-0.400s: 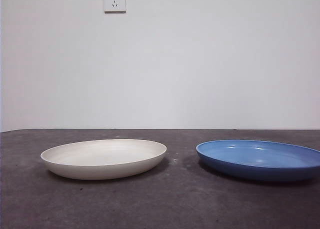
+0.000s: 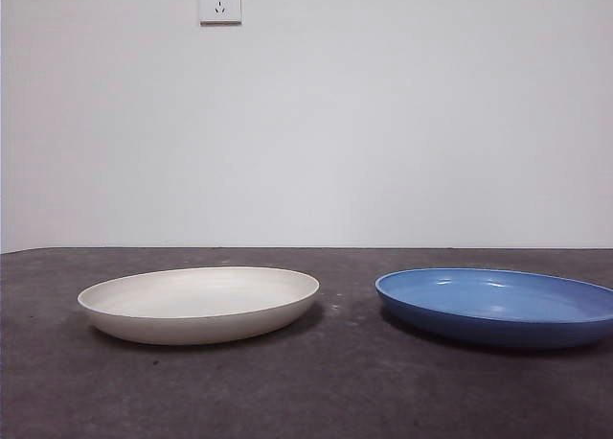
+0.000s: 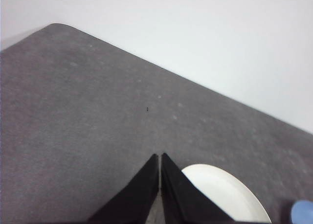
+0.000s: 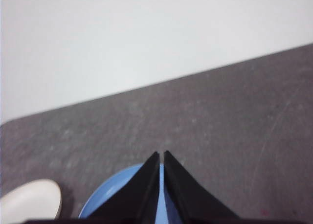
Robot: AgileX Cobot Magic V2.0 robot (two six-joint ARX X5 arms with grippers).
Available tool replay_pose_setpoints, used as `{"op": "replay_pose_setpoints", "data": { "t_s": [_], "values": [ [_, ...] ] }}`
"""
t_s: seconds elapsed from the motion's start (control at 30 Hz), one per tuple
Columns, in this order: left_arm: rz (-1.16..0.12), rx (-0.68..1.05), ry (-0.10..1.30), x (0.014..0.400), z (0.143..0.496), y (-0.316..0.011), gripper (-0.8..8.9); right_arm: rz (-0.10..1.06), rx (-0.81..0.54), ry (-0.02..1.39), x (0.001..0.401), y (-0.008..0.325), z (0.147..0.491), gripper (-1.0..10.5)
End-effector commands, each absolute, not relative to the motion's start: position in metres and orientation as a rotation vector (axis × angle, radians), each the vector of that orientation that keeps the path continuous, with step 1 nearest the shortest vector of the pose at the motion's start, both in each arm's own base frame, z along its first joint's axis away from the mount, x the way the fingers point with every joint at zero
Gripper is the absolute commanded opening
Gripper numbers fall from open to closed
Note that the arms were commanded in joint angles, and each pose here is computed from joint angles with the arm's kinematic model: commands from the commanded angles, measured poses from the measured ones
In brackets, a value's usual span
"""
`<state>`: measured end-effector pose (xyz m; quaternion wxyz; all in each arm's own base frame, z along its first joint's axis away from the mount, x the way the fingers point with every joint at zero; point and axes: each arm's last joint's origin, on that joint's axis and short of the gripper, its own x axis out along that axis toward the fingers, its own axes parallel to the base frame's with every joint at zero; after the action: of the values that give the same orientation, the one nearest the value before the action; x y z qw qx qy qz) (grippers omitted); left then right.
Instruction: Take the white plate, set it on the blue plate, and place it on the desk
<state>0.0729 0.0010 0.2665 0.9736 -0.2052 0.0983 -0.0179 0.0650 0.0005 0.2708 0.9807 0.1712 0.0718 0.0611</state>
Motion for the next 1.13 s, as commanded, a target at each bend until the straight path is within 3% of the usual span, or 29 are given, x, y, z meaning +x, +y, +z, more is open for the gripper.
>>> {"op": "replay_pose_setpoints", "data": {
  "t_s": [0.03,0.5,0.87,1.13],
  "values": [
    [-0.1,-0.33,0.218,0.074,0.288,-0.001,0.09,0.146,0.287,0.191,0.064,0.001,0.289,0.1],
    [-0.417,-0.257,0.495,0.107,0.326,-0.012,0.09,0.311,0.202,0.477,0.092,0.003,0.34,0.1],
    [-0.587,-0.199,0.68,0.123,0.333,-0.03,0.09,0.487,0.17,0.814,0.11,0.016,0.325,0.1],
    [-0.613,-0.187,0.734,0.122,0.329,-0.034,0.11,0.529,0.145,0.856,0.111,0.021,0.322,0.1]
  ]
}}
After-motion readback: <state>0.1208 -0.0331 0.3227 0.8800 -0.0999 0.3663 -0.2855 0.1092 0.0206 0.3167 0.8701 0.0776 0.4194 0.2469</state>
